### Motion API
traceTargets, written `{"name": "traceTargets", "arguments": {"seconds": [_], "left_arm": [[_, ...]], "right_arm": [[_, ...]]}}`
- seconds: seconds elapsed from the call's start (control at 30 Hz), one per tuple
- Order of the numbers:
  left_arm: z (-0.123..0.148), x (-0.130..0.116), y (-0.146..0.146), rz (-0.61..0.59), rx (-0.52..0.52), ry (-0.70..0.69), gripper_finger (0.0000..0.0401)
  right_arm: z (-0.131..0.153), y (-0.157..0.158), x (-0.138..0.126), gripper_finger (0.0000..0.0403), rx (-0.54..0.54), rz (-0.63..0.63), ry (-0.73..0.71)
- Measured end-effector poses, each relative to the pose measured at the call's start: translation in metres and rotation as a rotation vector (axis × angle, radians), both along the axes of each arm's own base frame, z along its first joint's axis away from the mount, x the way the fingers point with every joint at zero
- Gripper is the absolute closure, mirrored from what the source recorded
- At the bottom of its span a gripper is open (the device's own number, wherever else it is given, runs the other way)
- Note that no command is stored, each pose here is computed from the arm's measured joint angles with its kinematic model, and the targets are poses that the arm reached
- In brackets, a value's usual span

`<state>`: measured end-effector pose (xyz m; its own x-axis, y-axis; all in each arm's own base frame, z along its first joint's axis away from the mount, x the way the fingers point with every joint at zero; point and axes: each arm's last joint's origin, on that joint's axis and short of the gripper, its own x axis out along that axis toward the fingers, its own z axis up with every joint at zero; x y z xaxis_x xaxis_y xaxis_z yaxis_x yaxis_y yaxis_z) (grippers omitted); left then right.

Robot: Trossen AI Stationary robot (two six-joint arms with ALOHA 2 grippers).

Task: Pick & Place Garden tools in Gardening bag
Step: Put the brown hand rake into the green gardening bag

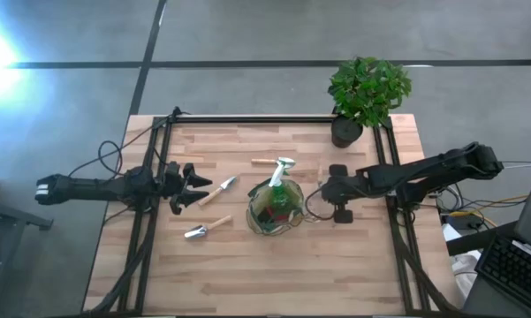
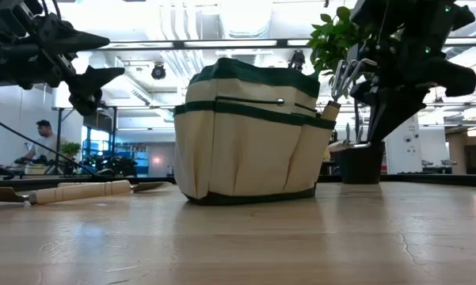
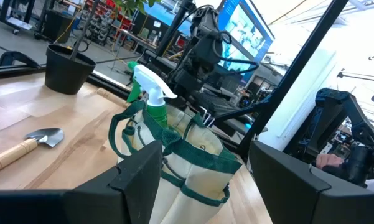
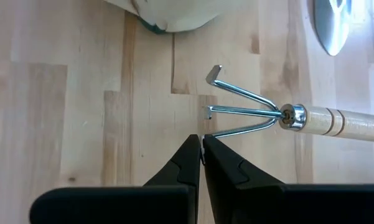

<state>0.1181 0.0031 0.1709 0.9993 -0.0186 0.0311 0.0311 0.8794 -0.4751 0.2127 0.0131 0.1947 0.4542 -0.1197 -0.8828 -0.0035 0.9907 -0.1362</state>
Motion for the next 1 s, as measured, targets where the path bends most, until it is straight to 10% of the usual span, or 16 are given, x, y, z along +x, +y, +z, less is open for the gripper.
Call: {"name": "traceTargets", "arguments": {"seconds": [1.0], "left_arm": [[0.0, 0.0, 0.0, 0.0, 0.0, 0.0, 0.0156]], "right_arm": [[0.038, 0.004, -0.017, 0.0395, 0.127, 0.088, -0.174]]}}
